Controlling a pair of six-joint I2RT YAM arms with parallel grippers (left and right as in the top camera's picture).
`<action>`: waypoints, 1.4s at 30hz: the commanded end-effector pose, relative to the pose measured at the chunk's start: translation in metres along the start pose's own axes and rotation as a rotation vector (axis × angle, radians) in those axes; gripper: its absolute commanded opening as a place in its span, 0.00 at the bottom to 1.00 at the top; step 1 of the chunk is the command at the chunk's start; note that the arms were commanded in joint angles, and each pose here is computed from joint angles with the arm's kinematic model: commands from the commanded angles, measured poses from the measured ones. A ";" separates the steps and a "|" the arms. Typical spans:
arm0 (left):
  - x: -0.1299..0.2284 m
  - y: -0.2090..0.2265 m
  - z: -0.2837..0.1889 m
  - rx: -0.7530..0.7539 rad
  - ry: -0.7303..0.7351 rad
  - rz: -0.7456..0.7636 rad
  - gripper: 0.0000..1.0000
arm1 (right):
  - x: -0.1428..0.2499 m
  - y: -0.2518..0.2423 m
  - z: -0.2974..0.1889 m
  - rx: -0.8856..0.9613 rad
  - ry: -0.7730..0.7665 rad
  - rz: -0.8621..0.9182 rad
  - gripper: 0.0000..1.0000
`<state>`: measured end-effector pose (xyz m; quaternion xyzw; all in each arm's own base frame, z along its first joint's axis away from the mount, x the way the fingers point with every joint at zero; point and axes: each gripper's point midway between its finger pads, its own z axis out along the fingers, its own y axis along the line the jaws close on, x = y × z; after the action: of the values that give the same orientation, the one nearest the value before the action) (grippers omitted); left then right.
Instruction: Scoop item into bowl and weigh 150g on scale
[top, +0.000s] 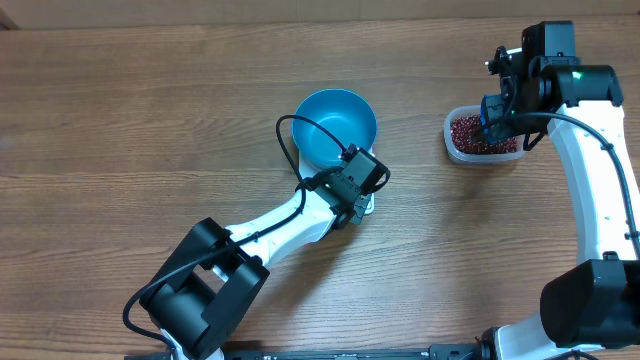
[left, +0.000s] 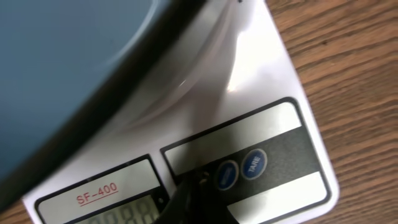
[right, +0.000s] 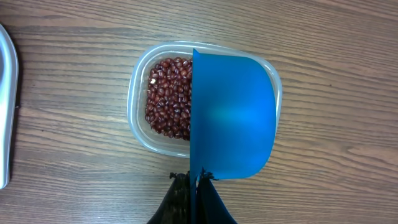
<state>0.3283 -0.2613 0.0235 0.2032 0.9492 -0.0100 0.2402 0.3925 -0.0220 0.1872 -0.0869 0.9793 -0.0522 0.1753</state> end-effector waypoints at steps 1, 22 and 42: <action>-0.024 -0.012 -0.026 0.068 -0.068 -0.029 0.04 | -0.009 0.000 -0.007 -0.002 -0.034 0.008 0.04; 0.023 0.009 -0.066 0.125 0.155 -0.141 0.04 | -0.009 0.000 -0.007 -0.002 -0.034 0.008 0.04; 0.019 0.030 -0.086 0.082 0.259 -0.132 0.04 | -0.011 -0.001 -0.007 -0.001 -0.042 0.009 0.04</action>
<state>0.2829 -0.2178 0.0987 0.1395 0.9826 -0.0508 0.1113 0.3943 -0.0222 0.1879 -0.0867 0.9786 -0.0525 0.1792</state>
